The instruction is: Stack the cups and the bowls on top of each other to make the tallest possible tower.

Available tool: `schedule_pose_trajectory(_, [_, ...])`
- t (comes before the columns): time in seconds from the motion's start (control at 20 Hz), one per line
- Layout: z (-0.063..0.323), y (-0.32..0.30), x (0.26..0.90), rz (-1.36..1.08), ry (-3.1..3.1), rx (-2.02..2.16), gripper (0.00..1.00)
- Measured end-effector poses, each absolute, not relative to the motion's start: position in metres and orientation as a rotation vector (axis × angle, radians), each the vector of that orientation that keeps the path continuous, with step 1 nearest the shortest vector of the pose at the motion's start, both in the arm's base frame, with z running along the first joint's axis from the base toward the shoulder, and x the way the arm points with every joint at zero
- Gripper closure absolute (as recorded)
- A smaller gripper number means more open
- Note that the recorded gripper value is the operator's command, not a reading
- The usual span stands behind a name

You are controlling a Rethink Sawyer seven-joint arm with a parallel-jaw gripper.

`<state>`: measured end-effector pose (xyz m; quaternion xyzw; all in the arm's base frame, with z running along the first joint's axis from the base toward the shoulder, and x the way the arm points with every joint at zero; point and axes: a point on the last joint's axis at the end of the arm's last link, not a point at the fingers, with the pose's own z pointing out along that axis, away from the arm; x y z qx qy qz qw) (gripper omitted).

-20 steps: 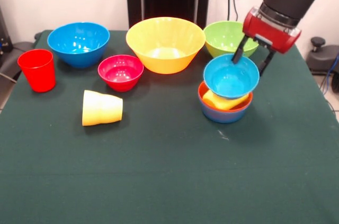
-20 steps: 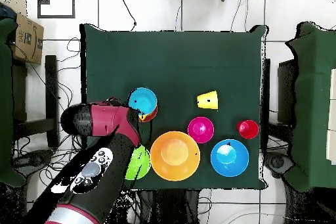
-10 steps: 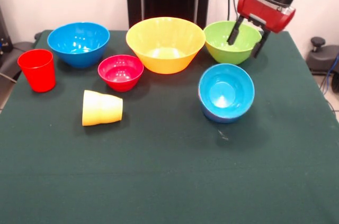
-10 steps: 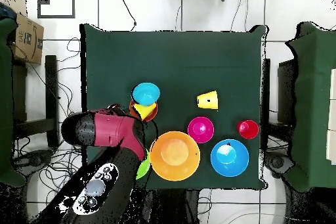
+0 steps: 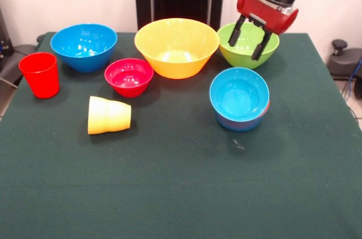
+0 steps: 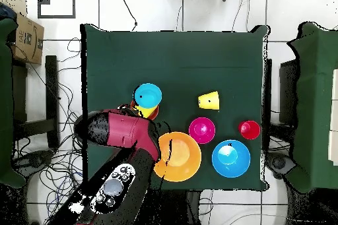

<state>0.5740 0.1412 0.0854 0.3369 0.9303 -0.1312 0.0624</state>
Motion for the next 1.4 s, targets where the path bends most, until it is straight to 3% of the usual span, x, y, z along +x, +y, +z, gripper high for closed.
schedule_pose_trajectory(0.7, [0.099, 0.133, 0.585, -0.342, 2.793, 1.059, 0.0])
schedule_pose_trajectory(1.4, [0.207, 0.095, 0.6, -0.208, 2.785, 1.241, 0.0])
